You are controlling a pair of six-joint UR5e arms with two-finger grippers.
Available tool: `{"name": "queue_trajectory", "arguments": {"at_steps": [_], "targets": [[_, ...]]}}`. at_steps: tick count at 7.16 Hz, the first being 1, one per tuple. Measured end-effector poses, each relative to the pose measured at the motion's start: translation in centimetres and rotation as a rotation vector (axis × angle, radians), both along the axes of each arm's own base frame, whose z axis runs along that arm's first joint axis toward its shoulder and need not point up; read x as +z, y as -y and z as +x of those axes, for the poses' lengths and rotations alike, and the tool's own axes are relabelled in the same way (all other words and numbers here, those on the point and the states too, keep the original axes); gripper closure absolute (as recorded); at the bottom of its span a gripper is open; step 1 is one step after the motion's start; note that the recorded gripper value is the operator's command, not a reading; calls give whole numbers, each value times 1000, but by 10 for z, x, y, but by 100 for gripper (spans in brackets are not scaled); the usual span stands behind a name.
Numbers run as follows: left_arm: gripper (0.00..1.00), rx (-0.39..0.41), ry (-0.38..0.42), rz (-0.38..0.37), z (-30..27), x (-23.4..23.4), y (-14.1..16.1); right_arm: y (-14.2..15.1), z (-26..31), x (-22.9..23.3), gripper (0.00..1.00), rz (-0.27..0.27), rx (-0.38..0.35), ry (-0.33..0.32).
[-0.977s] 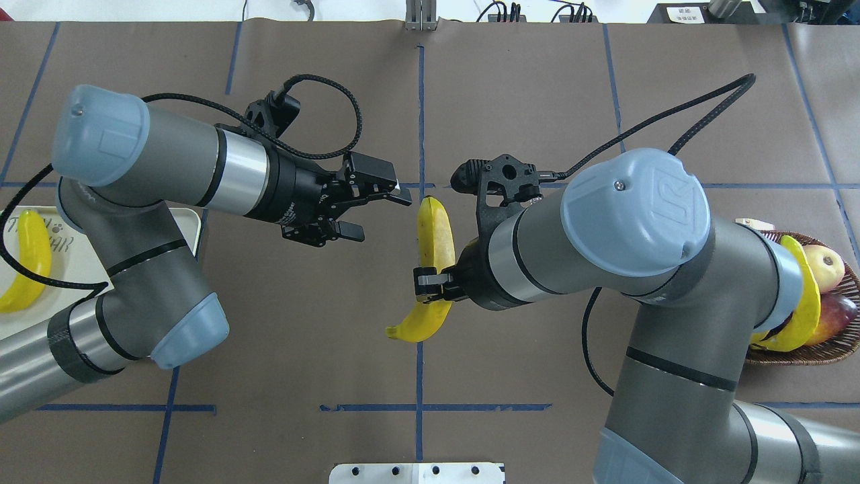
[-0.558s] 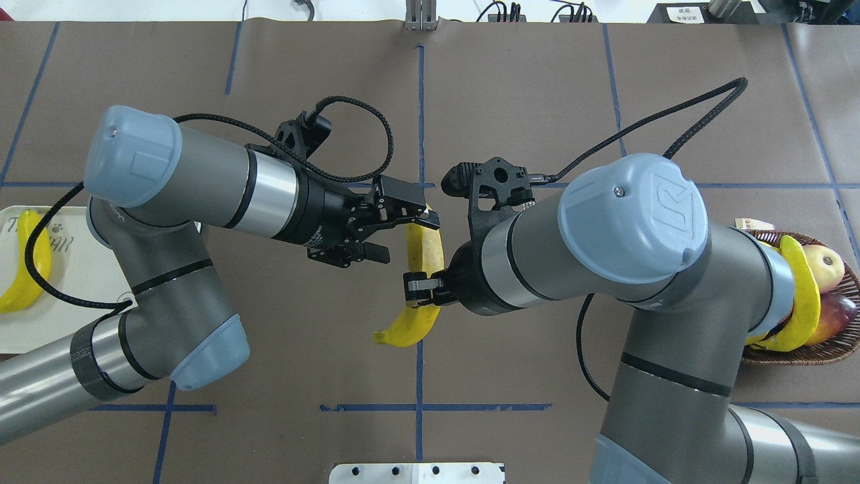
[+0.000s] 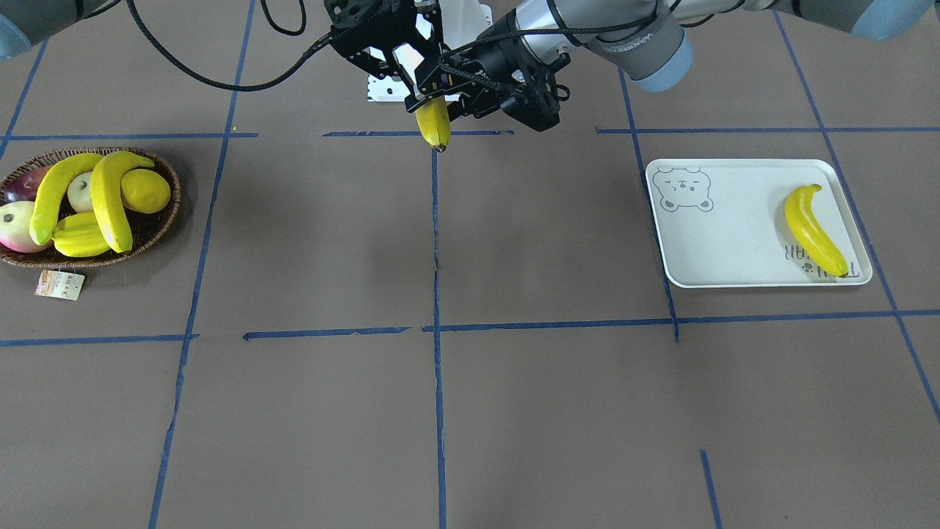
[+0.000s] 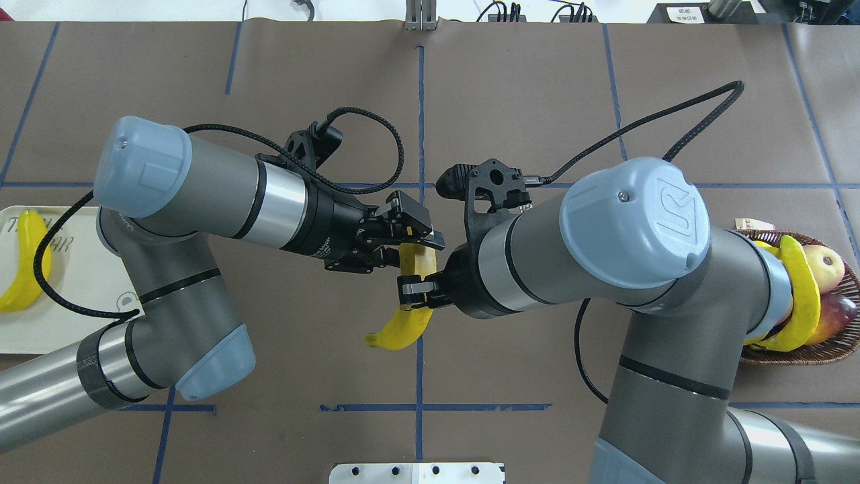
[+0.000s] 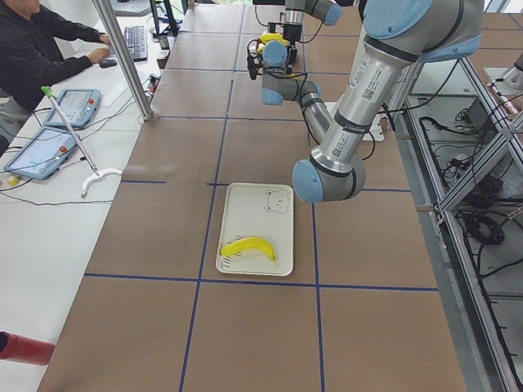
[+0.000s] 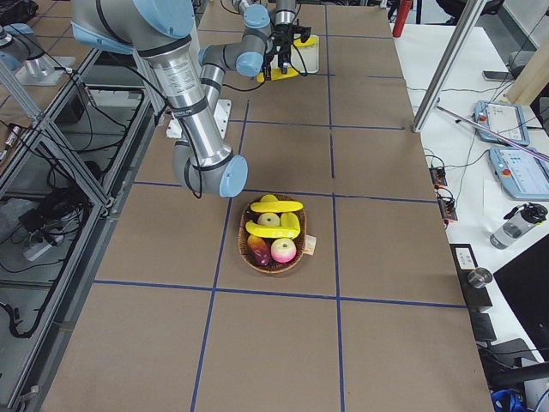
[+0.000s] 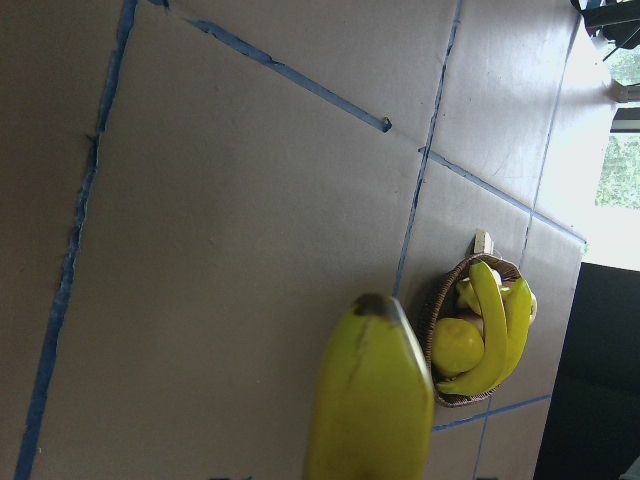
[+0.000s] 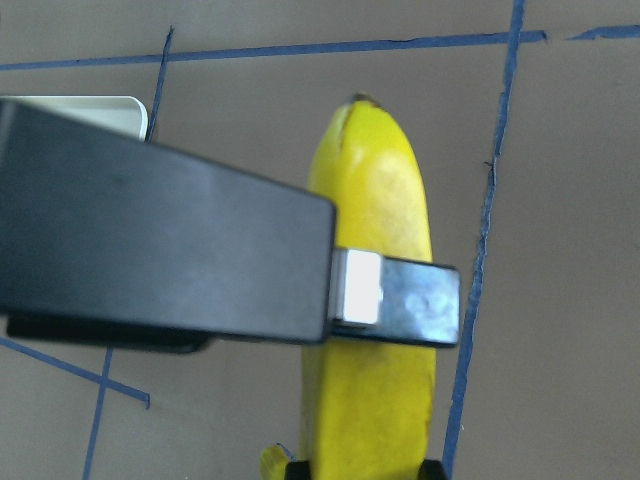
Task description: Transfer all bananas from basket to plate
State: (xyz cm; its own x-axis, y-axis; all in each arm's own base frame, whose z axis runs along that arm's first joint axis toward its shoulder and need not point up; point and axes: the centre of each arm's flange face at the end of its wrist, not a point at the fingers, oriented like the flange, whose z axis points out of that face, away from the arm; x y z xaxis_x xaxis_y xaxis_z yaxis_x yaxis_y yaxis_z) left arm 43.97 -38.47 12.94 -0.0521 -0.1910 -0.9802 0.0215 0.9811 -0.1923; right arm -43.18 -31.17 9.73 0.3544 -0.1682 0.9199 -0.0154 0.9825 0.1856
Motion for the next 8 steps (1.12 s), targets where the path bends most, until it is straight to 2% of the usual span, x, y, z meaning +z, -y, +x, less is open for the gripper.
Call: {"name": "queue_trajectory", "arguments": {"at_steps": [1, 6, 7, 8], "targets": [[100, 0, 0, 4, 0, 0, 0, 0, 0, 0, 2, 1, -1, 1], [100, -8, 17, -1, -8, 8, 5, -2, 8, -8, 0, -51, 23, 32], [100, -12, 58, -17, -19, 24, 20, -3, 16, -11, 1, -47, 28, 43], [100, -4, 134, -34, -42, 48, 46, -2, 25, -12, 1, -43, 39, 52]]}}
